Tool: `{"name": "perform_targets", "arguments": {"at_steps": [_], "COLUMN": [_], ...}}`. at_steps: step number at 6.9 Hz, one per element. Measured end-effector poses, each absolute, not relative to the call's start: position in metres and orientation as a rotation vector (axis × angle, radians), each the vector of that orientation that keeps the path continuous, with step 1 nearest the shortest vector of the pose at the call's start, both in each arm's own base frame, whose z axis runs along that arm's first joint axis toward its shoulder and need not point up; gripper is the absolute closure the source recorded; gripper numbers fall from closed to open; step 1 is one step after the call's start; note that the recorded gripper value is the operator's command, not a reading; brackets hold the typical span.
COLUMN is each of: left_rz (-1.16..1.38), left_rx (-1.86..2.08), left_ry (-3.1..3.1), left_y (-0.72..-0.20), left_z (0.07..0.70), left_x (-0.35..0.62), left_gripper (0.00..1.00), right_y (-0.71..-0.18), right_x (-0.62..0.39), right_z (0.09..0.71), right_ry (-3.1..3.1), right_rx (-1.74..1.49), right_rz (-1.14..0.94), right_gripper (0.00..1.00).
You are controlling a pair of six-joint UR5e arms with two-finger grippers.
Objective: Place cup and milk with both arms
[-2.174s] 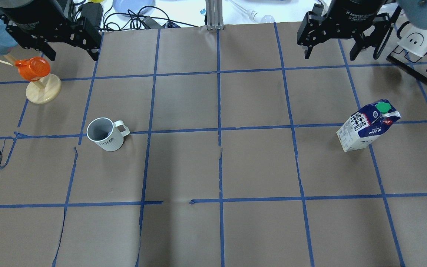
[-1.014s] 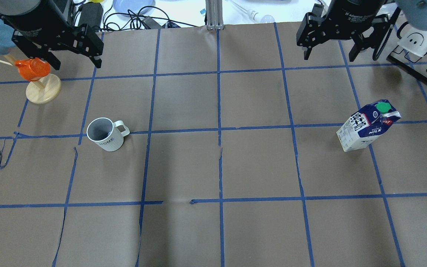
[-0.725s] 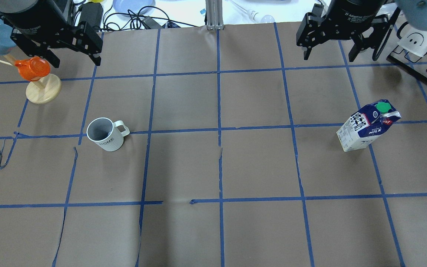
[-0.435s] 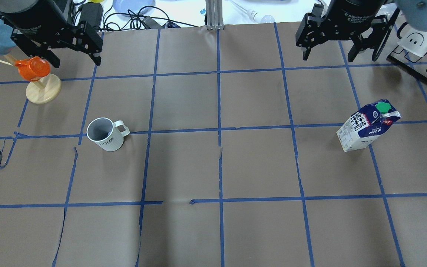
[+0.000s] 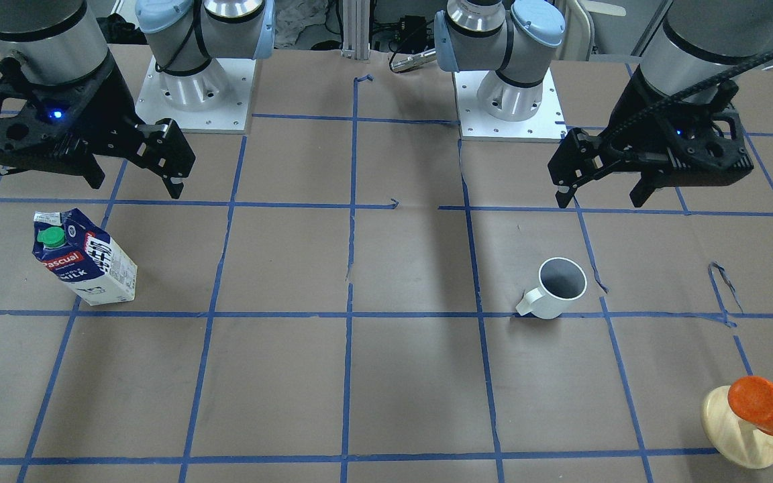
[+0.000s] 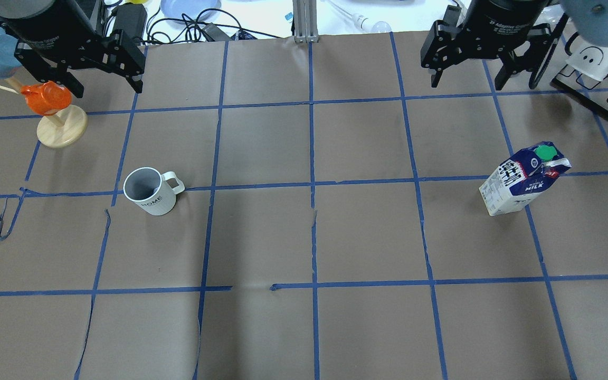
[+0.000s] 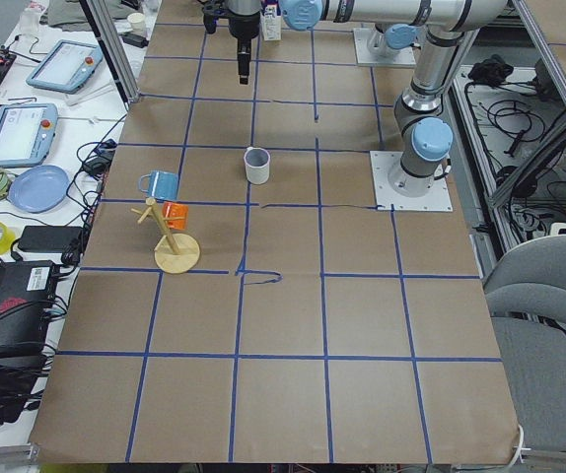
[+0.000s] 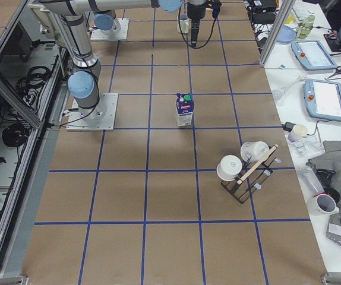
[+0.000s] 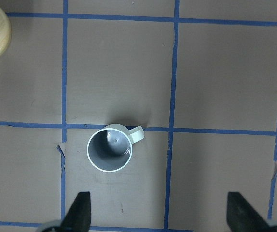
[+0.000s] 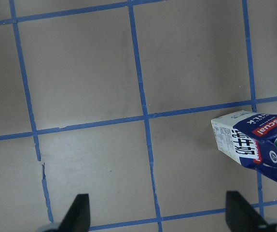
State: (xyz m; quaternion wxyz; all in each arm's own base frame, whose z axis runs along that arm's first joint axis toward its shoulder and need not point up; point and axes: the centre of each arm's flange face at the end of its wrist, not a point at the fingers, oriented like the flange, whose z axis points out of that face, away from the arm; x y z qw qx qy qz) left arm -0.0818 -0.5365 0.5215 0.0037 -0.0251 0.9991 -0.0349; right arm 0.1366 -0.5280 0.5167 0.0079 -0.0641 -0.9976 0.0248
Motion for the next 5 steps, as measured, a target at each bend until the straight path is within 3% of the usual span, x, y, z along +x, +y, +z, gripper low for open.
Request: {"name": "perform_targets", "arguments": {"at_steps": [5], "left_rz": [-0.094], "left_rx": [-0.061], "left_ry": [3.121], "left_y": [-0.538], "left_z": [0.517], "left_x": [-0.071], "left_gripper": [0.00], "right_y": [-0.528], "right_x": [0.137], "right_z": [0.516], "right_ry": [-3.119], "right_rx": [-0.195], "right_rz": [0.073], "right_gripper": [0.00]}}
